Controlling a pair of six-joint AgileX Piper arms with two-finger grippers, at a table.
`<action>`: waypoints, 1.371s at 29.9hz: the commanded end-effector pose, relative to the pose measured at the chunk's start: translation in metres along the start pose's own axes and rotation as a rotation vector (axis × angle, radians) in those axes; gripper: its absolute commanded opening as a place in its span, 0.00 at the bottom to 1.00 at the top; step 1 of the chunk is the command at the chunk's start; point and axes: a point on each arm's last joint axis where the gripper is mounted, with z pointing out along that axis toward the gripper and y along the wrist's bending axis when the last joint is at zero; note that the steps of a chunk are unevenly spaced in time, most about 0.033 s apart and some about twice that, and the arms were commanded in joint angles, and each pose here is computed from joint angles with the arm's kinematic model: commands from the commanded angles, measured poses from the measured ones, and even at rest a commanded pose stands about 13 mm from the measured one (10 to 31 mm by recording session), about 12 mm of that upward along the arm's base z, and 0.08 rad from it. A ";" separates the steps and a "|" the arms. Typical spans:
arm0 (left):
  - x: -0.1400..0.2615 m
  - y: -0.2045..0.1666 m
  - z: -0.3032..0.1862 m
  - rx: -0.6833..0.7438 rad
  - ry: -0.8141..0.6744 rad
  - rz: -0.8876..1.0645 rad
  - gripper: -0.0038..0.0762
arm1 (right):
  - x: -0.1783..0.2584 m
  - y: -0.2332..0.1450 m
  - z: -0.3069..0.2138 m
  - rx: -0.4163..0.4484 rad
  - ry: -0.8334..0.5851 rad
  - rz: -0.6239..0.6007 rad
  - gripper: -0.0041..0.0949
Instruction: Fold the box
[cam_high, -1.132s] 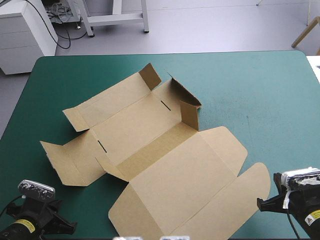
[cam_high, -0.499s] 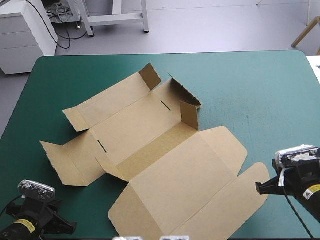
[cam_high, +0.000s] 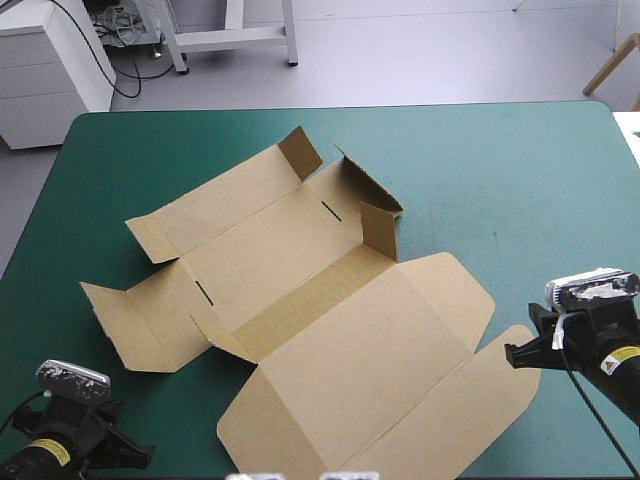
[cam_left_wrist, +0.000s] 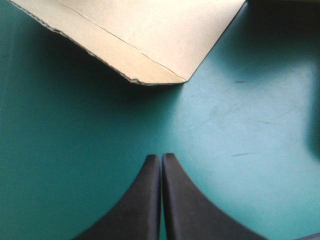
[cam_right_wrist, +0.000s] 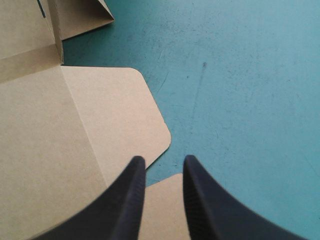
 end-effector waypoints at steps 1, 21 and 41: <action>-0.011 0.001 -0.006 0.000 -0.066 -0.012 0.04 | -0.017 0.000 -0.006 -0.005 -0.119 0.030 0.58; -0.011 0.001 -0.006 -0.006 -0.065 -0.009 0.04 | -0.046 0.003 0.009 -0.115 -0.042 -0.006 0.73; -0.011 0.003 -0.006 -0.029 -0.063 -0.005 0.04 | -0.184 0.011 0.103 -0.420 0.037 -0.139 0.68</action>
